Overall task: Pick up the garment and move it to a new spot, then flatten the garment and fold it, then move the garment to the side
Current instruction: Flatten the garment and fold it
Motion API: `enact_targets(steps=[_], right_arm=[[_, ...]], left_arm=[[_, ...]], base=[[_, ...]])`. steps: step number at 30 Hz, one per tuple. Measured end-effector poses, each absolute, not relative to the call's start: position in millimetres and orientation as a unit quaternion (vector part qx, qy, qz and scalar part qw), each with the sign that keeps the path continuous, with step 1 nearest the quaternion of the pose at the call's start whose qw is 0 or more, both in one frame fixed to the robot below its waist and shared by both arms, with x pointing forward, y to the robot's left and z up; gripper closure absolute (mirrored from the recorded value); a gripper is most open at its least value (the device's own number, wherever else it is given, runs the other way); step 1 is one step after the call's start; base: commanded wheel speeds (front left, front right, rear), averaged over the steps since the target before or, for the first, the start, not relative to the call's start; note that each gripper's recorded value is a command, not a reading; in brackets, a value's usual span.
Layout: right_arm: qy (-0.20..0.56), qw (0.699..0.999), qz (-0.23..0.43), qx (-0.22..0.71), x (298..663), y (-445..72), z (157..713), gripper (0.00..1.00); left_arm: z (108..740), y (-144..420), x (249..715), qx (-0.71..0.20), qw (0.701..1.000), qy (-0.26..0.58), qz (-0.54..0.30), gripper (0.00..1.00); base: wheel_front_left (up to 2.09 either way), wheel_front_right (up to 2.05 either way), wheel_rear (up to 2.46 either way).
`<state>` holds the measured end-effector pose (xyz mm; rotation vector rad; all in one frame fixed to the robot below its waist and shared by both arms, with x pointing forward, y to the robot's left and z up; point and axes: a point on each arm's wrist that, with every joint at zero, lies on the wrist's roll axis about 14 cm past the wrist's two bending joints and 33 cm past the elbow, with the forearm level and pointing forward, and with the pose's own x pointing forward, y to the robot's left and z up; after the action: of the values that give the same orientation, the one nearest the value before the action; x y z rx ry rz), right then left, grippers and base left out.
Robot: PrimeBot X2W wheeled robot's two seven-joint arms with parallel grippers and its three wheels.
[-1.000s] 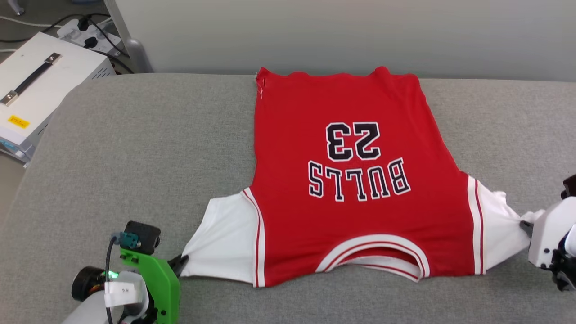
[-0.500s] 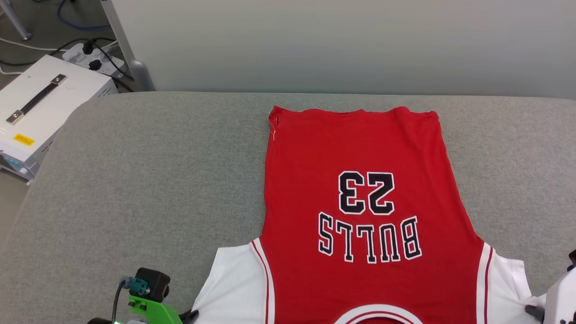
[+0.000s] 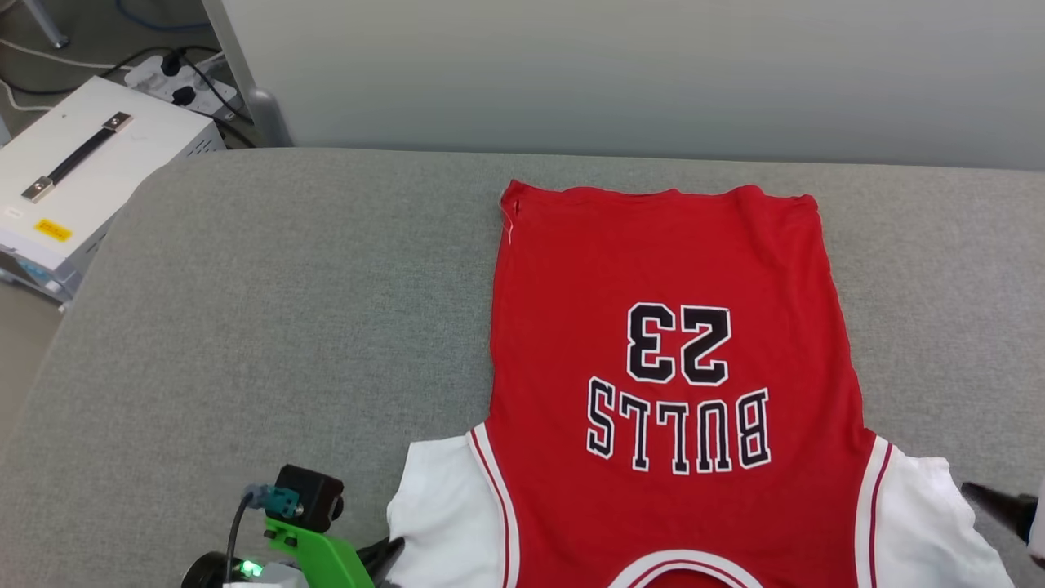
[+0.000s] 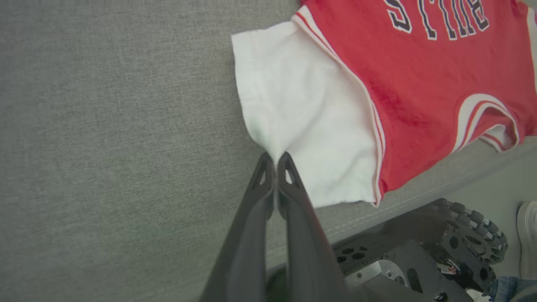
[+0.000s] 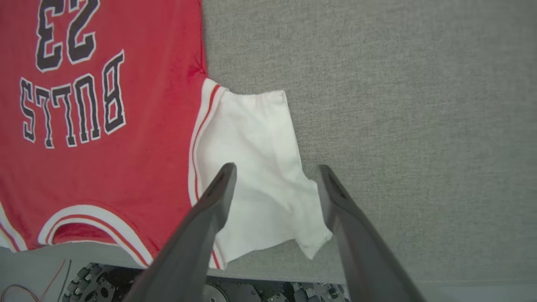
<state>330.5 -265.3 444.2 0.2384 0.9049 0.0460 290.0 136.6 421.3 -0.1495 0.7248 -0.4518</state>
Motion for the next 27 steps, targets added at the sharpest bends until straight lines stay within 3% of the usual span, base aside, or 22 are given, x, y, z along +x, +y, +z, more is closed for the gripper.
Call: enact_targets(steps=[12,27], right_arm=[[0.381,0.919,0.087,0.049,448.2,-226.7,521.0,0.0],[0.46,0.886,0.067,0.002,581.5,-211.1,462.3,0.0]], left_arm=[[441.4,116.3,303.0,-0.052,0.89,0.374,-0.256,1.0],[429.0,119.5,326.1,-0.059,0.881,0.4,-0.244,1.0]], base=[[0.0,0.0,0.0],[0.0,0.0,0.0]])
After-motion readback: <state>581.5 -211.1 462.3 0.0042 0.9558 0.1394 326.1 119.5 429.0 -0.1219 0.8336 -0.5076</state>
